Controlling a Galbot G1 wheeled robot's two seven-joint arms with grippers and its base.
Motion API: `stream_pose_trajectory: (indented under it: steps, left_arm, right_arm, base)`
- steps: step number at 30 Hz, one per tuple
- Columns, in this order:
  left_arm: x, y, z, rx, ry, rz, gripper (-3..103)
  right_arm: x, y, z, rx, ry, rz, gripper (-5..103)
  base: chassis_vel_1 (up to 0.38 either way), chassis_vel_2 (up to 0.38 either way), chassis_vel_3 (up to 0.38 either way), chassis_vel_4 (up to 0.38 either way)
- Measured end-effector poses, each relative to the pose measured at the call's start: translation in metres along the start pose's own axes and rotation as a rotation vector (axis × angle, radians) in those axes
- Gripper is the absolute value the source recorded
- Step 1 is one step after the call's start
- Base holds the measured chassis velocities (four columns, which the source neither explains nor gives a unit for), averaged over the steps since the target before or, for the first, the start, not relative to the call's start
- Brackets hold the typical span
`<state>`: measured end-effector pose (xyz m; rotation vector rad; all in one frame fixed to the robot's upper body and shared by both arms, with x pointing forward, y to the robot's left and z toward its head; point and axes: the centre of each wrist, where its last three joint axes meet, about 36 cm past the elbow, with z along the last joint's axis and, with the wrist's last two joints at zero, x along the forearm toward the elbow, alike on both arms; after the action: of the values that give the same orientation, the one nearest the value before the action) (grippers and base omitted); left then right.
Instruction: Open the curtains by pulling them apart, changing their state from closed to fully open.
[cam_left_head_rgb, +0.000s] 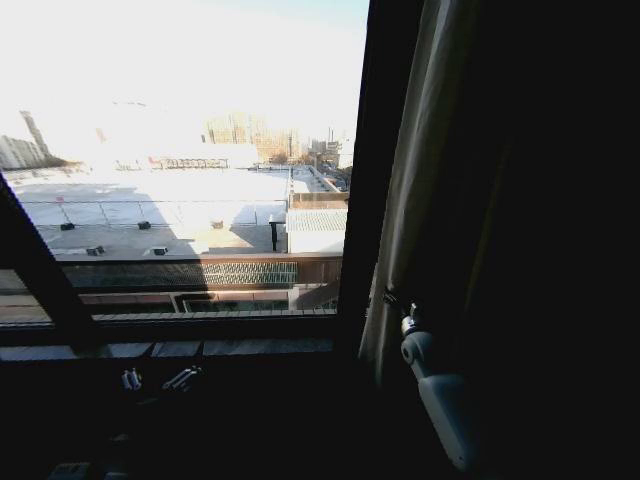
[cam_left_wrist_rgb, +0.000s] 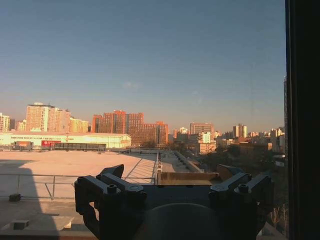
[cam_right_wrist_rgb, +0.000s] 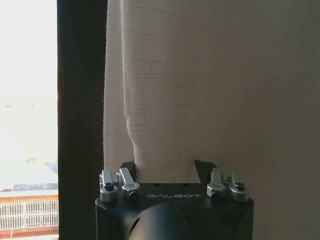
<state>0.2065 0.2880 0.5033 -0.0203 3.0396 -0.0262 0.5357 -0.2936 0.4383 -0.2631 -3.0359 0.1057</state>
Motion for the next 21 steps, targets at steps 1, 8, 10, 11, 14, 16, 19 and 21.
stream_pose_trajectory:
  steps: [1, 8, 10, 11, 14, 16, 19, 21]
  left_arm:
    - [0.0003, 0.0, 0.0005, 0.001, 0.002, -0.002, 100]
    - [0.0009, 0.0001, 0.002, 0.003, 0.004, -0.009, 100]
    - [0.0009, 0.0, 0.0021, 0.003, 0.003, -0.01, 100]
    - [0.001, 0.0002, 0.002, 0.002, 0.003, -0.01, 100]
    - [0.0011, 0.0007, 0.0018, 0.0, 0.003, -0.011, 100]
    - [0.0011, 0.0008, 0.0015, 0.0, 0.001, -0.011, 100]
    - [0.001, 0.0007, 0.0014, 0.0, 0.0, -0.011, 100]
    - [0.001, 0.0006, 0.0014, 0.001, -0.001, -0.012, 100]
  right_arm:
    - [-0.0006, 0.0007, -0.0008, 0.001, -0.002, -0.003, 62]
    - [-0.0022, 0.0056, -0.002, 0.003, -0.004, -0.017, 41]
    - [-0.0021, 0.0076, -0.0019, 0.003, -0.004, -0.023, 30]
    - [-0.0021, 0.0079, -0.0018, 0.003, -0.004, -0.025, 24]
    - [-0.0016, 0.0085, -0.0026, 0.003, -0.007, -0.028, 19]
    - [-0.0008, 0.0086, -0.0045, 0.004, -0.015, -0.032, 8]
    - [0.0004, 0.0081, -0.0059, 0.003, -0.02, -0.037, 2]
    - [0.0031, 0.0079, -0.0082, -0.01, -0.022, -0.06, 0]
  base:
    - [0.0, 0.0, 0.0, 0.0]
    - [0.0, 0.0, 0.0, 0.0]
    - [0.0, 0.0, 0.0, 0.0]
    - [0.0, 0.0, 0.0, 0.0]
    - [0.0, 0.0, 0.0, 0.0]
    - [0.0, 0.0, 0.0, 0.0]
    - [0.0, 0.0, 0.0, 0.0]
    - [0.0, 0.0, 0.0, 0.0]
